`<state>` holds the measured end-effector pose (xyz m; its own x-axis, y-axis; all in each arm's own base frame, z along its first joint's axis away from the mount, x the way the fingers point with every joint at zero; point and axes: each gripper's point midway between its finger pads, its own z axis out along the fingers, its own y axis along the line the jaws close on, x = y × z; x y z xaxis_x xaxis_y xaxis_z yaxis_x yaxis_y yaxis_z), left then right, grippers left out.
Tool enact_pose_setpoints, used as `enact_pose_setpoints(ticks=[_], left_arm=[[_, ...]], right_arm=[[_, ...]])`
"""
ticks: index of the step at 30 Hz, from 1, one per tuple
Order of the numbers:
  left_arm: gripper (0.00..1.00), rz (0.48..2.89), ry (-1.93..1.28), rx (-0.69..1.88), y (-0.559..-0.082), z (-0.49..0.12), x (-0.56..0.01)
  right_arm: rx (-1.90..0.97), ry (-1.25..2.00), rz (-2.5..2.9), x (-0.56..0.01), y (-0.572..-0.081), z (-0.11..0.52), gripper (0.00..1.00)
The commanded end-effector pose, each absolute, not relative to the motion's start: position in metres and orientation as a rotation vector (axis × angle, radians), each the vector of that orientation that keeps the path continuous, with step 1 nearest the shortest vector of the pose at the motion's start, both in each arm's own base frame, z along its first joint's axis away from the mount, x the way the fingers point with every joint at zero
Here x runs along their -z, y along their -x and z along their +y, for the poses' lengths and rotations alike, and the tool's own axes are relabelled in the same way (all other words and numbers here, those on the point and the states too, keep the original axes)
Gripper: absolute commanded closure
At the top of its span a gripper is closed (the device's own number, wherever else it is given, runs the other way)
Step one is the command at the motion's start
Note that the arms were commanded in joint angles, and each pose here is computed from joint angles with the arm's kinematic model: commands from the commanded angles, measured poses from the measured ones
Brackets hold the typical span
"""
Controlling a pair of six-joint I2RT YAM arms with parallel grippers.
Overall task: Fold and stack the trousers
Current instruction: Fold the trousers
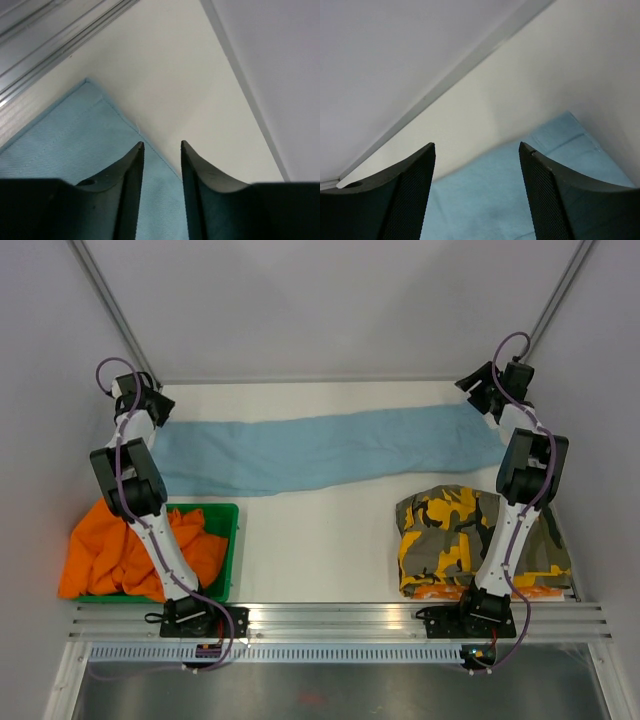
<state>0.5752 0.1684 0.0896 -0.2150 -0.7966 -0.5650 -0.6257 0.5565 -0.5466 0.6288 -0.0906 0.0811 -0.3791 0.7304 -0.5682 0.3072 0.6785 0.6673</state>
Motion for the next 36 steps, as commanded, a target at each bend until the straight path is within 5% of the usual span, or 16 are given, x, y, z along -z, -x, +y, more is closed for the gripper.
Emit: enact_pose_setpoints(ticks=[1, 5, 8, 12, 21, 26, 36], left_arm=[[0.52, 1.813, 1.072, 0.26, -0.585, 0.178, -0.16], [0.25, 1.816, 1.021, 0.278, -0.568, 0.167, -0.199], [0.18, 1.837, 0.978, 0.282, -0.544, 0.155, -0.22], [0.18, 1.935, 0.872, 0.348, -0.515, 0.128, -0.217], [0.18, 2.137, 0.97, 0.036, -0.453, 0.15, -0.16], [0.18, 2.162, 0.984, 0.112, -0.456, 0.139, -0.147], [0.18, 2.203, 0.997, 0.196, -0.463, 0.129, -0.124]], right_arm=[[-0.615, -0.641, 1.912, -0.133, -0.641, -0.089, 0.25], [-0.54, -0.623, 1.983, -0.146, -0.613, -0.089, 0.25], [-0.348, -0.644, 2.078, -0.138, -0.575, -0.105, 0.25], [-0.194, -0.712, 2.147, -0.114, -0.523, -0.128, 0.25], [-0.147, -0.831, 2.323, -0.044, -0.459, -0.134, 0.28], [-0.018, -0.899, 2.368, -0.018, -0.44, -0.146, 0.43], [0.028, -0.907, 2.311, -0.005, -0.474, -0.173, 0.49]])
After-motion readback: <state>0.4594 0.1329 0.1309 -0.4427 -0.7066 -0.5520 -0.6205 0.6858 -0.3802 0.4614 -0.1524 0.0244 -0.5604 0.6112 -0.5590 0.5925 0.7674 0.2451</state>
